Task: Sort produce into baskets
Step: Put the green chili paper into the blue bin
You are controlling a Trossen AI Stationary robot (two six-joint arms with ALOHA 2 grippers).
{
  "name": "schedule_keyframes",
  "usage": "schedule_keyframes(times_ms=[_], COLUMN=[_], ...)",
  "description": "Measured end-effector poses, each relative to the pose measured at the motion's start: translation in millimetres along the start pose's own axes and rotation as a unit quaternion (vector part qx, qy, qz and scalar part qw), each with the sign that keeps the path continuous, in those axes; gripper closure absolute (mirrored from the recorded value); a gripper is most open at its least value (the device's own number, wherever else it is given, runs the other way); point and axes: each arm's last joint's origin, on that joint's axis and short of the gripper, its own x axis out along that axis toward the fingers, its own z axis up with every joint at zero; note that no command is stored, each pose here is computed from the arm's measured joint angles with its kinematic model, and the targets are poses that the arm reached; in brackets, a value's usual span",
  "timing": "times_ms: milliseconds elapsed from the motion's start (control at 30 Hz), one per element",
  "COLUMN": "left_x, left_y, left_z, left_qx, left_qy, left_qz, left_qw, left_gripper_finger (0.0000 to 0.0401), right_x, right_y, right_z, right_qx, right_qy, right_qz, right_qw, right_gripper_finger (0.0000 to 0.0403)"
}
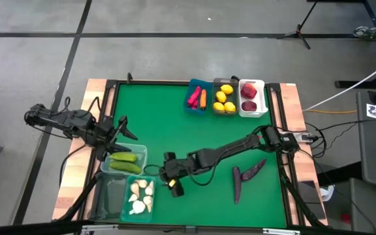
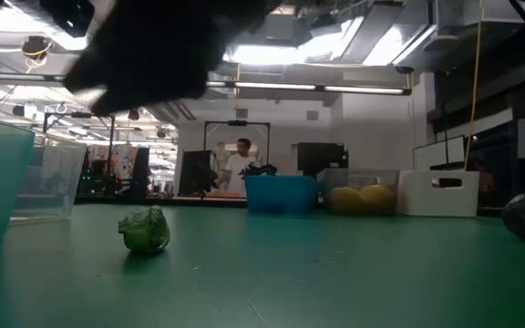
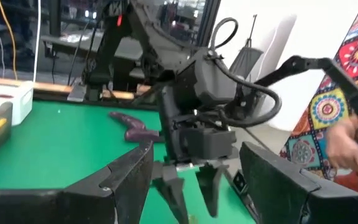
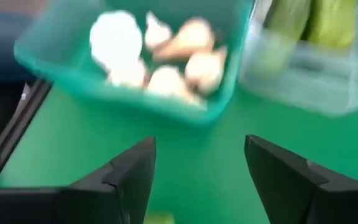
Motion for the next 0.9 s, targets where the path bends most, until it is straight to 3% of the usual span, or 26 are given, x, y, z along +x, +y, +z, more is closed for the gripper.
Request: schedule_keyframes(times_ms=[233, 500, 900], left_x=[0.0, -0.1, -0.1], left_y=[0.5, 0.6, 0.7], left_z=[-2.0, -2.6, -2.9], left_qx=[-0.006, -0.008, -0.025], left_qy=[0.01, 0.014, 0.015], left_qz=[0.003, 0.003, 0.004], left_qw=[1.0, 1.0, 1.0], left_gripper_finger=[0.0164, 0.0164, 0.0164], right_x=[4.0, 9.4, 23.1], right_y=[24.0, 38.5, 51.7], right_z=[-28.9, -43.7, -57.4], right_qx=[0.018, 0.065, 0.122], right_qy=[0.093, 0.078, 0.059], right_qz=[-0.013, -0.091, -0.095], right_qw=[0.995, 0.991, 0.986], right_gripper_finger=[0.0159, 0.0159, 0.0159])
